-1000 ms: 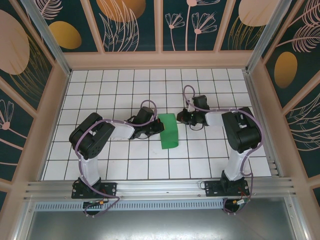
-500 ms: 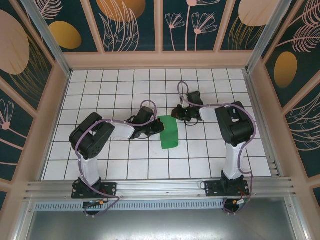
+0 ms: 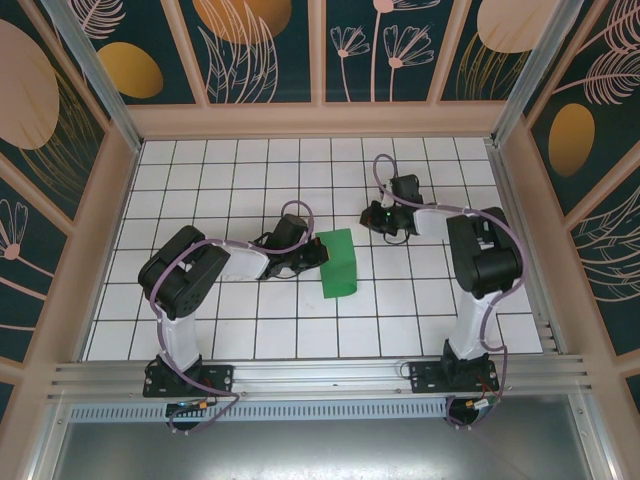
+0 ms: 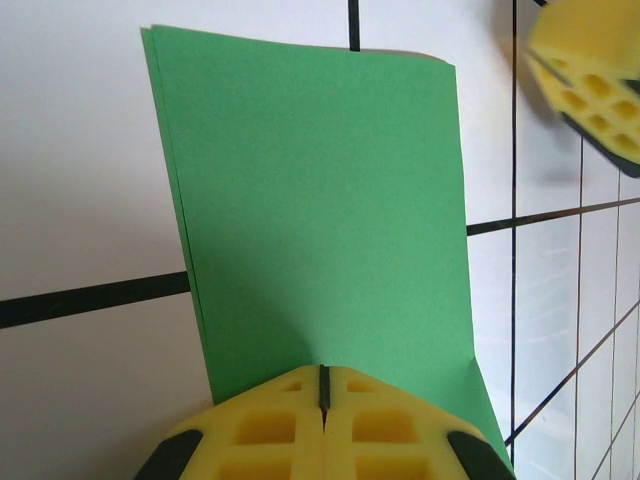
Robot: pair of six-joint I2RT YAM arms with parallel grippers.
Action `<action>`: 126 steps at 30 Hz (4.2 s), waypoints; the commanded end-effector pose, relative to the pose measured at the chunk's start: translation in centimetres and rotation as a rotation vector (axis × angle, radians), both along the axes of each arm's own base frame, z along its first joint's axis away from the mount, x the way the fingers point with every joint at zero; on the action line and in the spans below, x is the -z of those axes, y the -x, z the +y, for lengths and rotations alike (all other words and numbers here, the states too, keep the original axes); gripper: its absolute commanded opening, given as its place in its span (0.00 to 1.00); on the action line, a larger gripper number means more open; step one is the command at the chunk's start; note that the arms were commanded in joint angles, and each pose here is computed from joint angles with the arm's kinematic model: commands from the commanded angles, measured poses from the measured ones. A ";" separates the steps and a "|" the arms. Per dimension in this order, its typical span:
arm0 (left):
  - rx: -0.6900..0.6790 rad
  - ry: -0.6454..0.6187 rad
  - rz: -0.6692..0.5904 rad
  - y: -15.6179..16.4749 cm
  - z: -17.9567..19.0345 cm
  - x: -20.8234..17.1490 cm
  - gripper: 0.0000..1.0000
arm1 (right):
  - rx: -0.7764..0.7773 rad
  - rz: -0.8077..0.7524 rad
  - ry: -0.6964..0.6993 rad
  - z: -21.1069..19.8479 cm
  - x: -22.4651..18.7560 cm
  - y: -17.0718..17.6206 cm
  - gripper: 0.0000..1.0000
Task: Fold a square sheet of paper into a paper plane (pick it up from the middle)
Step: Fold the square sheet of paper in half at the center of the table, then move the square sheet of paper to the center of the table, then first fold in half a square sheet of paper at the center of the table.
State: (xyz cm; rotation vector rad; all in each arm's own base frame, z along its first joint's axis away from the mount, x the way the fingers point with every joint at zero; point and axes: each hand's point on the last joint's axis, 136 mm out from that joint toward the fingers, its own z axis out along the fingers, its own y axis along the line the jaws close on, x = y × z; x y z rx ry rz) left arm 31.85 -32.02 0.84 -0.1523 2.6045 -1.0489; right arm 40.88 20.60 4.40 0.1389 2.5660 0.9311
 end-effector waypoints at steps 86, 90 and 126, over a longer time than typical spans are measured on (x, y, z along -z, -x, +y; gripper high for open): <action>-0.112 -0.341 0.065 3.7 8.8 3.4 0.00 | -0.187 0.093 -0.109 3.6 -3.4 16.2 0.00; -0.145 -0.293 -0.001 2.8 8.6 0.0 0.00 | -0.201 0.050 -0.139 5.3 -4.0 14.4 0.00; 0.010 0.146 -0.050 -1.0 -1.6 -2.4 0.00 | -0.351 0.225 -0.148 8.2 1.7 14.3 0.00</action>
